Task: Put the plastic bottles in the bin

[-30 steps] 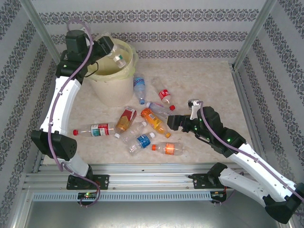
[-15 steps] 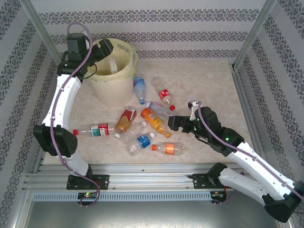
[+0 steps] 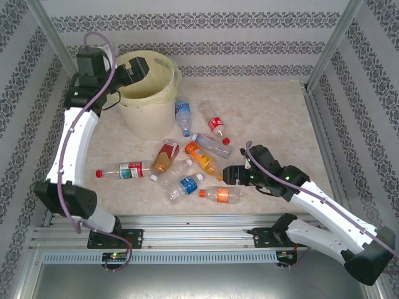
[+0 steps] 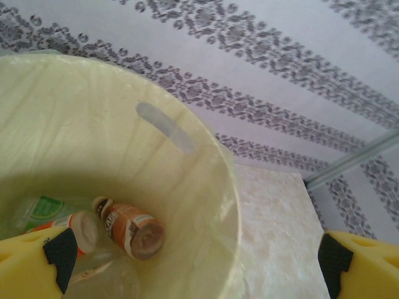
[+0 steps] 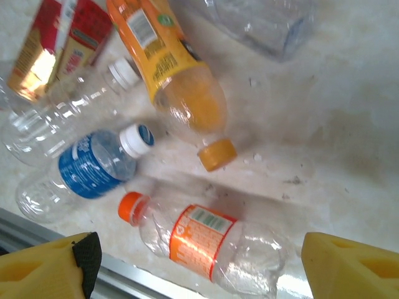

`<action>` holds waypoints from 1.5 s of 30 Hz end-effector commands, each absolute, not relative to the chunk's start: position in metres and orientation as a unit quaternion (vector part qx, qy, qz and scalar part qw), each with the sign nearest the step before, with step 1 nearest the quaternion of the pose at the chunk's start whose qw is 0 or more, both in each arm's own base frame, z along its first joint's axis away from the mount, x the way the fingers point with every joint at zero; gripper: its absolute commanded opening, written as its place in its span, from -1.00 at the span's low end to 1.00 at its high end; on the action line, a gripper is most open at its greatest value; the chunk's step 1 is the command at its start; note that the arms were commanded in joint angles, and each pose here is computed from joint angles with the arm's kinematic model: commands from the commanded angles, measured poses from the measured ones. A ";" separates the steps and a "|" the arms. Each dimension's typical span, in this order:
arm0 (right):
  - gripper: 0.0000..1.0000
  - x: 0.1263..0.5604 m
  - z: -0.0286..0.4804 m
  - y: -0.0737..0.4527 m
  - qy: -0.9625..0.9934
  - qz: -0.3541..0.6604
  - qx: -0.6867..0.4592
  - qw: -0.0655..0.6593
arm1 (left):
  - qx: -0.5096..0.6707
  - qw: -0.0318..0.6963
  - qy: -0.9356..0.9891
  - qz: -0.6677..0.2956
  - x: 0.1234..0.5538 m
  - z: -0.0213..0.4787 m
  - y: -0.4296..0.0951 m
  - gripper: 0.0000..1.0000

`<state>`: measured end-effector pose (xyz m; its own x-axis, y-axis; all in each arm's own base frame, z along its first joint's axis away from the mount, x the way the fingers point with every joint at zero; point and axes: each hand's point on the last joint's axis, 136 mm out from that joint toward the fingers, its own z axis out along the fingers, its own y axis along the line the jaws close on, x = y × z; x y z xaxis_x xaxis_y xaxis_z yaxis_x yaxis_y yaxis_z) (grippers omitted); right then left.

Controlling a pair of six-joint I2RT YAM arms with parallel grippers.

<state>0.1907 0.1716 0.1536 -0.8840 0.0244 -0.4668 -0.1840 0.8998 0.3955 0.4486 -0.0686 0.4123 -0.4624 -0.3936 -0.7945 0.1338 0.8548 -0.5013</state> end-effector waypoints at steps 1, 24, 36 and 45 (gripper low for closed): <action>0.71 0.175 0.137 0.162 0.962 0.192 -0.037 0.193 | -0.011 0.514 0.811 -0.280 0.408 0.421 -0.084 1.00; 0.96 0.128 0.101 0.175 0.945 0.235 0.219 0.060 | 0.198 0.415 0.794 -0.398 0.277 0.302 -0.204 1.00; 0.96 0.135 0.085 0.208 0.928 0.253 0.265 0.064 | 0.211 0.392 0.800 -0.403 0.280 0.268 -0.212 1.00; 0.97 0.151 0.068 0.213 0.905 0.263 0.323 0.089 | 0.210 0.386 0.806 -0.397 0.279 0.262 -0.211 1.00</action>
